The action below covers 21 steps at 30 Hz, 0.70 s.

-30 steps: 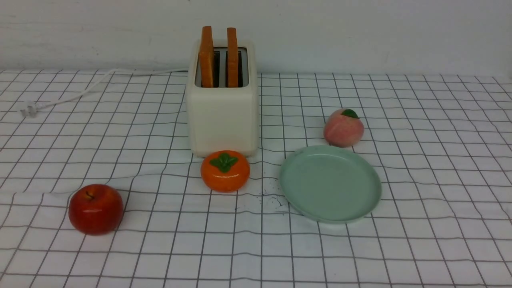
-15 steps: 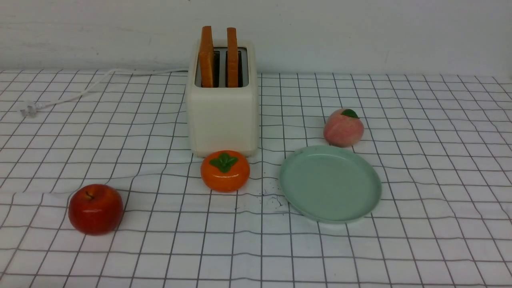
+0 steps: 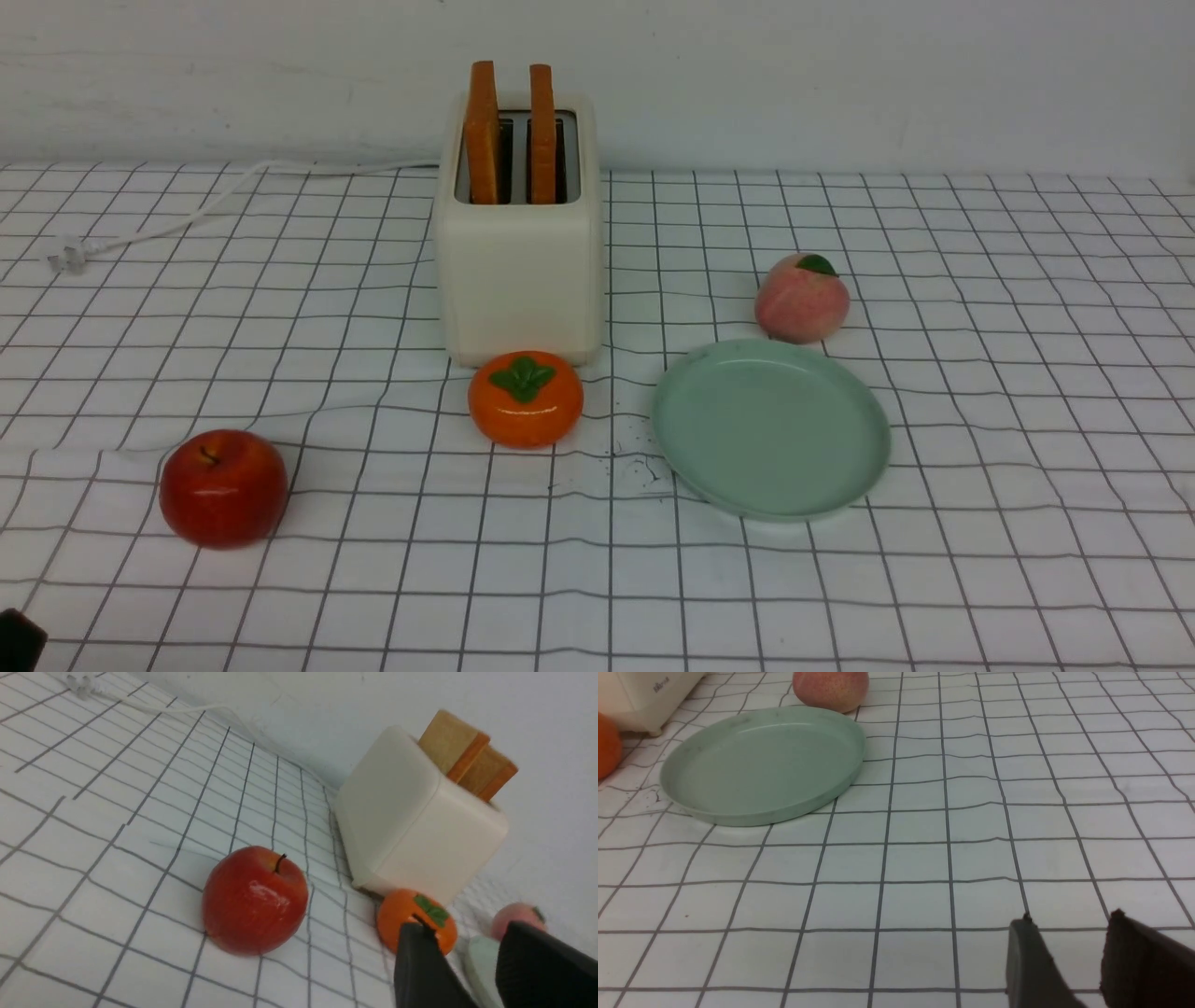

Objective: Take toasted bread from bread machine on white checkered table place on plate.
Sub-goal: 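Reach for a toast slice standing in the toaster with the left gripper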

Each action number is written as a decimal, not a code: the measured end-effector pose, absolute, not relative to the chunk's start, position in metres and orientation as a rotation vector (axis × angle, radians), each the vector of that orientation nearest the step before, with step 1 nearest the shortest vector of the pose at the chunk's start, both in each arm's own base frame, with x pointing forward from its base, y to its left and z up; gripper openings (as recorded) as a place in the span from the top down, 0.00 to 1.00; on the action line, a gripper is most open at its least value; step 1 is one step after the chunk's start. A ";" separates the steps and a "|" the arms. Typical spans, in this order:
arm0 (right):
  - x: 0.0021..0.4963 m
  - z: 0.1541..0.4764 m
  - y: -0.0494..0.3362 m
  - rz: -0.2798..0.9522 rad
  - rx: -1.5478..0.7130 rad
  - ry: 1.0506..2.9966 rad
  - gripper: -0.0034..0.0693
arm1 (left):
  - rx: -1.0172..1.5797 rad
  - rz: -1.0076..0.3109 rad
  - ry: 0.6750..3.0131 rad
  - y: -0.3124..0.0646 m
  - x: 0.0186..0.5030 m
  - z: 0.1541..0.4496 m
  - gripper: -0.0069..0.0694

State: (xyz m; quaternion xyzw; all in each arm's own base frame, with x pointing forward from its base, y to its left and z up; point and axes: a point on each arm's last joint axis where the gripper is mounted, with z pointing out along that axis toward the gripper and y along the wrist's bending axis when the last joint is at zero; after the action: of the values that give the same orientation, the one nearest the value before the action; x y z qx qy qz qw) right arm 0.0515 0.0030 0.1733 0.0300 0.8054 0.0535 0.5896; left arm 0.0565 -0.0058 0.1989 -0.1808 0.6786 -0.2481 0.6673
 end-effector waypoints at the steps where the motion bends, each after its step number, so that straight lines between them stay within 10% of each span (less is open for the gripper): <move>1: 0.052 0.173 0.003 0.125 0.070 1.873 0.62 | -0.436 -0.592 1.511 -0.006 0.056 0.200 0.60; 5: 0.052 0.175 0.004 0.148 0.086 1.851 0.62 | -0.527 -0.695 1.433 -0.004 0.056 0.205 0.60; 12: 0.055 0.188 0.009 0.538 0.410 1.656 0.62 | -0.645 -0.829 1.355 -0.003 0.056 0.212 0.62; 18: 0.051 0.222 0.013 0.733 0.474 1.557 0.76 | -0.471 -0.689 1.481 -0.008 0.054 0.267 0.93; 21: 0.049 0.255 0.020 0.686 0.299 1.630 0.90 | -0.392 -0.586 1.515 -0.008 0.065 0.298 0.93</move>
State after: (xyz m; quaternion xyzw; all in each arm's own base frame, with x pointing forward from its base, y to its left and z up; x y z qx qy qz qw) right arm 0.0486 0.0197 0.2549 0.1304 0.7102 0.2986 0.6240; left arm 0.0645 -0.0084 0.2982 -0.1739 0.6723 -0.2602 0.6709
